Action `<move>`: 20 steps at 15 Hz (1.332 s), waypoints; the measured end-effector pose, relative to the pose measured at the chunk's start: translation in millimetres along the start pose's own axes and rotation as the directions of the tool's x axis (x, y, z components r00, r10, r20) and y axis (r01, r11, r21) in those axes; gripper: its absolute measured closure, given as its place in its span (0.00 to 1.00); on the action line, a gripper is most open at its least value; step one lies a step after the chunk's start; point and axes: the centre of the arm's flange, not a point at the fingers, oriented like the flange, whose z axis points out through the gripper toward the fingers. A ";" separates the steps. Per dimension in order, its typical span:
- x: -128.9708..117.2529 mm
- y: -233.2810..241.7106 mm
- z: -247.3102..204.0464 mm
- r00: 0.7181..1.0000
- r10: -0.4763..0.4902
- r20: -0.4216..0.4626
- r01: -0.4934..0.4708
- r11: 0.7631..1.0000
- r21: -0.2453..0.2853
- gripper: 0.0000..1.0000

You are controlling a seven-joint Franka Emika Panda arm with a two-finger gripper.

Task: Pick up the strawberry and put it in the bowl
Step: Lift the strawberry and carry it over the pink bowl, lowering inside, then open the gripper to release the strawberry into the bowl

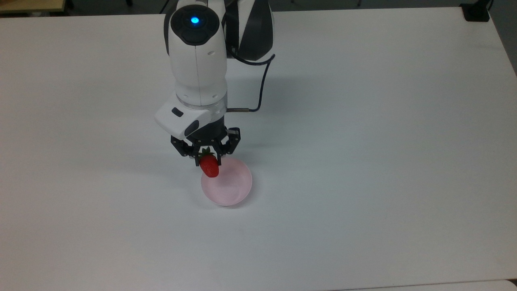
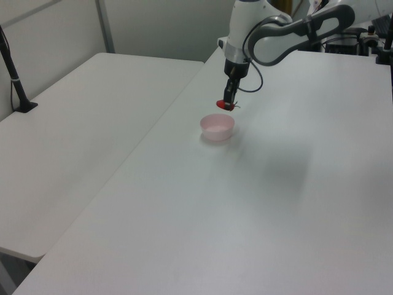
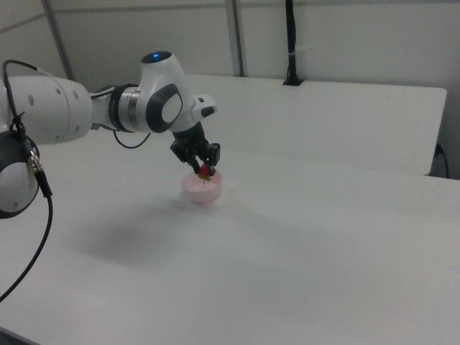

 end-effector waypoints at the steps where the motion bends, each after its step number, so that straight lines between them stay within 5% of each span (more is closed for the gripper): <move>1: 2.3 -3.1 4.5 1.000 0.018 -0.019 -0.017 1.000 0.002 0.55; 13: -1.2 -26.5 54.2 1.000 0.015 0.007 -0.015 1.000 0.017 0.53; 16: 4.3 -25.5 43.7 1.000 0.017 -0.016 -0.017 1.000 0.016 0.27; 17: 7.3 -24.8 32.1 0.999 0.018 -0.034 -0.017 1.000 0.015 0.11; 20: 5.2 -22.4 -4.6 1.000 0.019 -0.009 -0.019 1.000 0.007 0.03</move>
